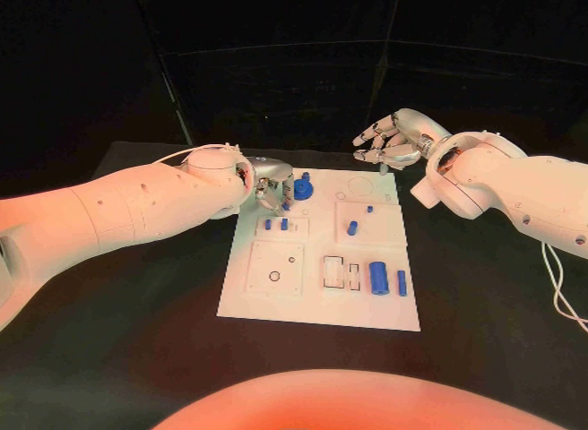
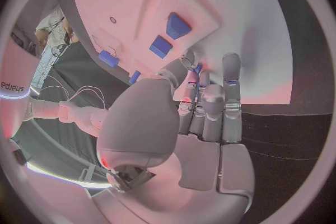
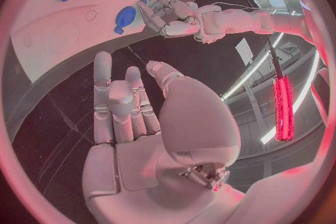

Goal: Assemble the parts on the task board

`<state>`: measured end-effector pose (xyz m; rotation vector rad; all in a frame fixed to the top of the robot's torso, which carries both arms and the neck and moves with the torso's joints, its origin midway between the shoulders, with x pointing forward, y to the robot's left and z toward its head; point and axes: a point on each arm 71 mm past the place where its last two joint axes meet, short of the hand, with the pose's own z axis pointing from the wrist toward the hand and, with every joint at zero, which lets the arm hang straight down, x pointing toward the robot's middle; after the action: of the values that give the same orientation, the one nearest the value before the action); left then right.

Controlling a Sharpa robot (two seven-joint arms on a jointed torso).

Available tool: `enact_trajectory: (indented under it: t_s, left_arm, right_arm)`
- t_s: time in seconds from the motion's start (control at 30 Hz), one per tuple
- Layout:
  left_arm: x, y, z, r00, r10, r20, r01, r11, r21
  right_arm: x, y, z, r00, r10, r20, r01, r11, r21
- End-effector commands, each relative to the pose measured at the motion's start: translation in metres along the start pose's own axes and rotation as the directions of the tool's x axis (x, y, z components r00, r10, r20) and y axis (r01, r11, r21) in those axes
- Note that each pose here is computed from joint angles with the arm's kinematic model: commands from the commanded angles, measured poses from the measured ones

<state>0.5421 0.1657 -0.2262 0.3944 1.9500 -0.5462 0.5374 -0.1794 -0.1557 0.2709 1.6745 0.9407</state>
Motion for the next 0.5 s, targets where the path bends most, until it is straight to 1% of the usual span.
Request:
enact_trajectory:
  t_s: [0.03,0.5]
  left_arm:
    - [0.0023,0.0022,-0.0004,1.0,0.012,-0.021,-0.012,1.0,-0.018]
    - [0.0015,0.0004,0.0011,1.0,0.012,-0.012,-0.012,1.0,-0.013]
  right_arm:
    - [-0.0009,0.0013,0.0002,1.0,0.003,0.002,-0.003,1.0,-0.01]
    - [-0.0009,0.0015,0.0001,1.0,0.003,0.003,-0.003,1.0,-0.01]
